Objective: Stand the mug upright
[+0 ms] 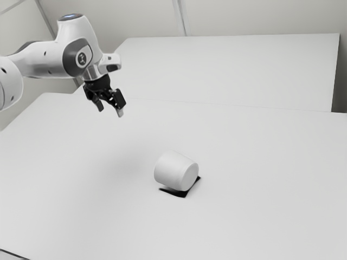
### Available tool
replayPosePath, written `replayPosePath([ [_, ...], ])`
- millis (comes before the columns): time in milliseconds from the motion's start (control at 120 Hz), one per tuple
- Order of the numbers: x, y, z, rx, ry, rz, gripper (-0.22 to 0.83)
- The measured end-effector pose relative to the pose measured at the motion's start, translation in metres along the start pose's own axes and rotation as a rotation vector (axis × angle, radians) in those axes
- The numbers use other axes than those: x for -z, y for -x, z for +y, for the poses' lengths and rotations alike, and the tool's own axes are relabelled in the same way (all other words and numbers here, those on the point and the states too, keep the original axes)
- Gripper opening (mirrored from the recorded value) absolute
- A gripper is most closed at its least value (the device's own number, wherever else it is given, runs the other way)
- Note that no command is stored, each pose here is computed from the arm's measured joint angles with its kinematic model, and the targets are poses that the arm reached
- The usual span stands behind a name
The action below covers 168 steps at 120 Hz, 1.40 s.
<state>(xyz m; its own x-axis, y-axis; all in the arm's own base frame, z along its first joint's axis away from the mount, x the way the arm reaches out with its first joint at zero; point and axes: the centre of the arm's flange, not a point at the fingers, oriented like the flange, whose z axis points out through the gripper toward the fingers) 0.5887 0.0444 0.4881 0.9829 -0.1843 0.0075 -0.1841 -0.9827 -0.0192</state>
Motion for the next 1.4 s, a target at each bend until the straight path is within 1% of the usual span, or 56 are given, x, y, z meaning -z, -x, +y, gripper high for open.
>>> replayPosePath([
  [167, -0.014, 0.012, 0.004, 0.012, 0.051, 0.01, 0.62],
  [383, -0.053, 0.027, -0.008, 0.111, 0.275, 0.021, 0.62],
  [558, -0.078, 0.031, 0.0, 0.122, 0.434, 0.022, 0.62],
  [717, -0.105, 0.027, 0.012, 0.109, 0.552, 0.014, 0.62],
  [908, -0.121, 0.025, 0.022, 0.071, 0.654, 0.03, 0.62],
  [1117, -0.142, 0.018, 0.043, 0.012, 0.737, 0.038, 0.62],
  [1400, -0.156, 0.013, 0.07, -0.062, 0.828, 0.067, 0.62],
])
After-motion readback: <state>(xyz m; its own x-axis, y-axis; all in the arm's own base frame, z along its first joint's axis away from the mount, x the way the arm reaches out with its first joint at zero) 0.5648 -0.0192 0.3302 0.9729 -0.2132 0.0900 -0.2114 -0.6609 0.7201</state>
